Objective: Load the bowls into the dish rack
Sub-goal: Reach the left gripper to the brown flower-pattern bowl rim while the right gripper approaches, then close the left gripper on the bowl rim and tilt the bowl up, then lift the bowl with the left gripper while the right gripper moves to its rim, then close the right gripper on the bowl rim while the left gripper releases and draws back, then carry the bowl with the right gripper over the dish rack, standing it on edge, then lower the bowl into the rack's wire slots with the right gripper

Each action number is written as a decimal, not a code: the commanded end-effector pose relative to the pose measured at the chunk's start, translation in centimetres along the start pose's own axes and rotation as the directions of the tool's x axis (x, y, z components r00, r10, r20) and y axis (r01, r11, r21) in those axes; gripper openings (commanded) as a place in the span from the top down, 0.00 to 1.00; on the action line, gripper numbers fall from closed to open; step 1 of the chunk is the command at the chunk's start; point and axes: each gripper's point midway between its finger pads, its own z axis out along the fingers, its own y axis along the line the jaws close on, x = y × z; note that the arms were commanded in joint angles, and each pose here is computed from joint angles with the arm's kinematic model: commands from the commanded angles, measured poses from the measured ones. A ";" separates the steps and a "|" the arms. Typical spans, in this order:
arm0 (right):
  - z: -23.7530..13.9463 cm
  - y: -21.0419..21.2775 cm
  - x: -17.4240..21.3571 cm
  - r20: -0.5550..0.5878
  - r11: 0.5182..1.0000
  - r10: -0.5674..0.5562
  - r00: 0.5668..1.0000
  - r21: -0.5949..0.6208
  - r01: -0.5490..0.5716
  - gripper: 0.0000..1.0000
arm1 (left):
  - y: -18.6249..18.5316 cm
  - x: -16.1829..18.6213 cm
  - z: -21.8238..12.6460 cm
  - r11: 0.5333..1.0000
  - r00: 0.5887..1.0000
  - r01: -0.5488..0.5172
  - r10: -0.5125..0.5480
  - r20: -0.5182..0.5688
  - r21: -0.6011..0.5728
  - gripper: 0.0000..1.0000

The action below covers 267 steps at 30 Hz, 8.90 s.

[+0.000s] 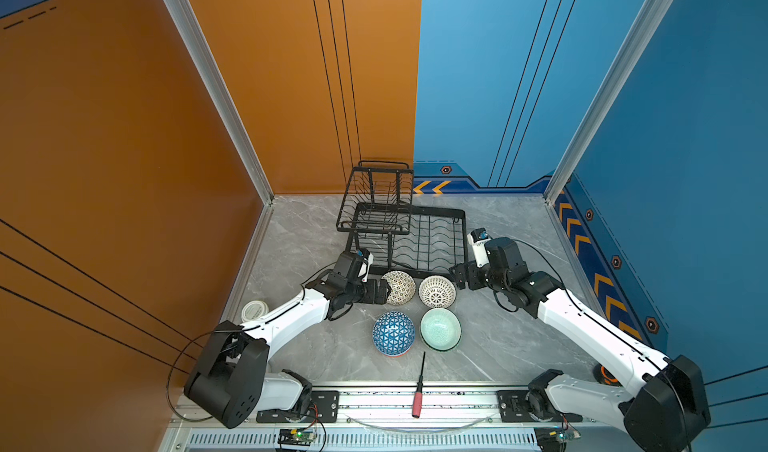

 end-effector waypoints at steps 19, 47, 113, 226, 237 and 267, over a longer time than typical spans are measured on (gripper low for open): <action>-0.1 -0.9 0.9 -0.012 0.999 -0.008 1.000 0.053 0.009 0.00 | -0.5 -0.2 3.2 0.999 0.999 -0.010 0.009 -0.037 -0.035 0.58; -1.5 -1.3 1.8 0.008 0.998 -0.025 1.000 0.058 0.024 0.00 | 1.8 -2.4 -0.5 0.980 0.995 -0.015 0.035 0.097 -0.199 1.00; -1.1 10.3 -4.0 0.097 0.974 0.111 0.989 -0.208 -0.089 1.00 | -10.3 -3.6 -7.7 0.978 0.808 -0.196 0.206 0.553 -0.079 1.00; 20.8 2.8 -21.1 -0.153 0.000 -0.961 0.229 0.832 0.555 1.00 | -2.0 -2.3 -8.9 0.976 0.927 -0.191 0.215 0.308 -0.107 0.02; 21.8 3.6 -20.5 -0.145 -0.010 -0.968 0.203 0.836 0.549 1.00 | -1.6 -2.0 -8.7 0.977 0.930 -0.185 0.210 0.303 -0.109 0.02; 22.8 5.8 -18.9 -0.076 0.013 -0.990 0.117 0.784 0.621 1.00 | -0.9 -1.7 -8.7 0.981 0.931 -0.167 0.190 0.312 -0.100 0.02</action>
